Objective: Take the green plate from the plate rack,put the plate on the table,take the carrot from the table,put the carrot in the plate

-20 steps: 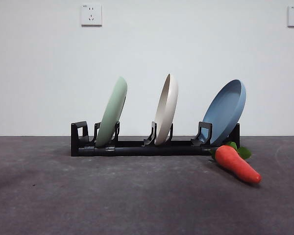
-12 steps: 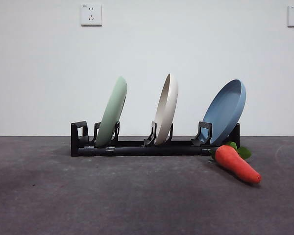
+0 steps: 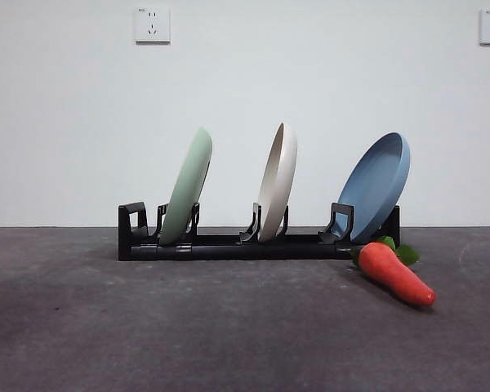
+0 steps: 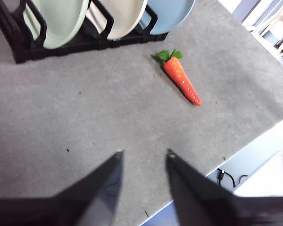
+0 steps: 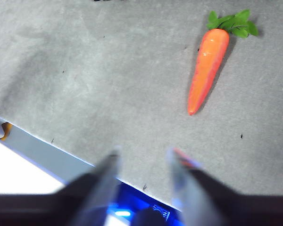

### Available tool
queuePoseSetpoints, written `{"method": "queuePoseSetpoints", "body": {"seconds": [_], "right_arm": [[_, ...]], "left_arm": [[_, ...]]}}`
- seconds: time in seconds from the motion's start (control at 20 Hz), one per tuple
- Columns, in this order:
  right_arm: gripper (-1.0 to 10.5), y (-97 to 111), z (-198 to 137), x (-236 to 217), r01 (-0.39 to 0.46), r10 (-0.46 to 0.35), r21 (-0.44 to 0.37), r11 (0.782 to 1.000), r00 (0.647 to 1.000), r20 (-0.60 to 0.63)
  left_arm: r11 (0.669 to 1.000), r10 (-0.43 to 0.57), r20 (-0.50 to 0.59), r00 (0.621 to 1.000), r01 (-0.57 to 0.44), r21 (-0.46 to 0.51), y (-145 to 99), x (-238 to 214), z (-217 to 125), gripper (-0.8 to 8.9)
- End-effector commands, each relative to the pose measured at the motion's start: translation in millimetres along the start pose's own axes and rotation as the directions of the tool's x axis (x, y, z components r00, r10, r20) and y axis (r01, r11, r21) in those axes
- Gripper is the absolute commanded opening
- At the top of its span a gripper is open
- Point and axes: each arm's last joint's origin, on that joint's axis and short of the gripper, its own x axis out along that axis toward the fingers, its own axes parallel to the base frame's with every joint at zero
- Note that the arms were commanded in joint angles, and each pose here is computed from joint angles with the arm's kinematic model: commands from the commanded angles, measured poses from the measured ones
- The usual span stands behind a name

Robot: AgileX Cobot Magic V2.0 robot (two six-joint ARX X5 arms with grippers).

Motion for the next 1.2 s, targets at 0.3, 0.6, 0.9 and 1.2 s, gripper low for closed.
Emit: {"method": "queuePoseSetpoints", "body": {"seconds": [0.3,0.6,0.9,1.2], "right_arm": [[6.2,0.9,0.7,-0.9,-0.004,0.004,0.009,1.0,1.0,0.006],[6.2,0.9,0.6,-1.0,-0.003,0.003,0.017,1.0,1.0,0.005],[6.2,1.0,-0.6,-1.0,-0.004,0.004,0.024,1.0,1.0,-0.006],[6.2,1.2,-3.7,-1.0,-0.002,0.004,0.041,0.999,0.999,-0.035]], "left_arm": [[0.998,-0.021,0.095,0.995,0.015,0.064,5.3,12.5,25.2,5.98],[0.989,-0.062,0.076,0.995,0.051,0.138,8.5,66.8,81.7,5.97],[0.973,0.023,0.056,0.998,-0.035,0.227,10.9,148.6,145.2,5.97],[0.964,0.096,0.034,0.995,-0.101,0.245,29.1,225.7,177.2,5.96]]}}
